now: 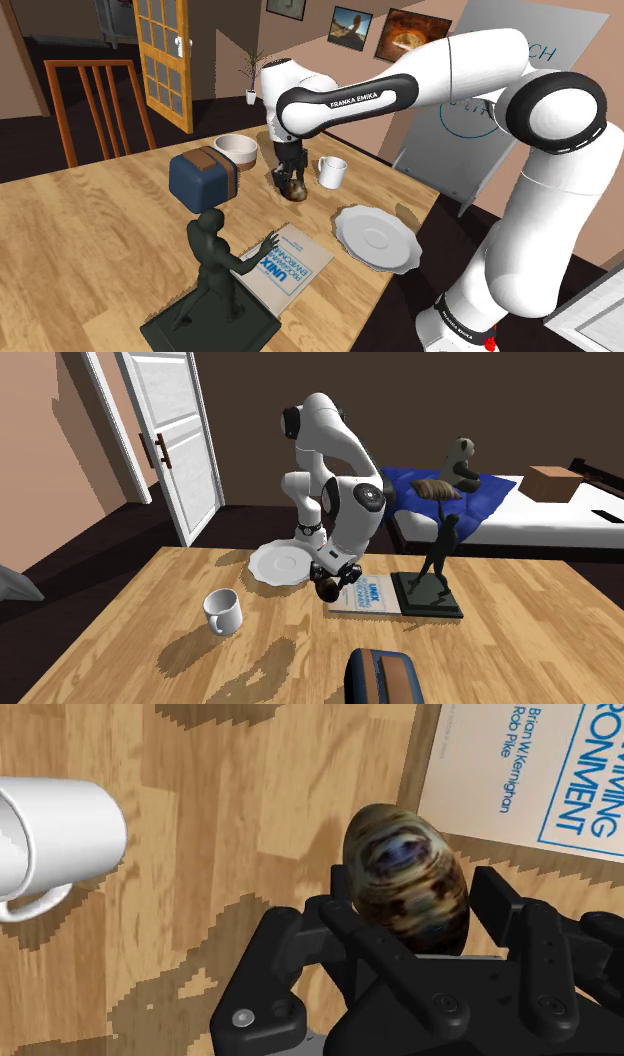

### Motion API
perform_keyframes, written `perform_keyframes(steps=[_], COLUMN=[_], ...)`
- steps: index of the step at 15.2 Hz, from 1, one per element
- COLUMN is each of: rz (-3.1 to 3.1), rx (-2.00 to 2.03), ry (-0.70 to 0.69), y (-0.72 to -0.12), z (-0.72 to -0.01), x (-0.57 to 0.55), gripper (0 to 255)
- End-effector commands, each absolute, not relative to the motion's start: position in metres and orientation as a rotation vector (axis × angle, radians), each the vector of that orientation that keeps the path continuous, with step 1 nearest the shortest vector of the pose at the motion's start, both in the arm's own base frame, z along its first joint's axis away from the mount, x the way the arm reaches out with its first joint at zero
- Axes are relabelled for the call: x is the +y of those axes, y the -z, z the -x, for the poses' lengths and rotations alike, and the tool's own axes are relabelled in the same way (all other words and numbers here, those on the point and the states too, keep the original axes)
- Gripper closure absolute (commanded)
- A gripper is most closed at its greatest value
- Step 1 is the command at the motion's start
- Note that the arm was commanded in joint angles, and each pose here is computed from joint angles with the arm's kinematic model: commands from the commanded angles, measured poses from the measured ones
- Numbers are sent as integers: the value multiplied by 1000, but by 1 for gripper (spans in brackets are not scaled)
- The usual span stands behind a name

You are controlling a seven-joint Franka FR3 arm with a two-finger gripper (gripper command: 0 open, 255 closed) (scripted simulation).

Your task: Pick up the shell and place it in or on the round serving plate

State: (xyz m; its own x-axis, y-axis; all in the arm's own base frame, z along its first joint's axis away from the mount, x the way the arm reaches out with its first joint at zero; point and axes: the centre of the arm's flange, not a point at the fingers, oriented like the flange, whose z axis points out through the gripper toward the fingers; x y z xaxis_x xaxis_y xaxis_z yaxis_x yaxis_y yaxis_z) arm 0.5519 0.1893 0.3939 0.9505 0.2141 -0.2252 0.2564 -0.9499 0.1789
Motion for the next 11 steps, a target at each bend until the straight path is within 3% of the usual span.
perform_keyframes(steps=[1, 11], rz=[-2898, -2898], rx=[353, 353], ry=[301, 301], y=[-393, -397], z=[-528, -428], x=[170, 83], gripper=[255, 255])
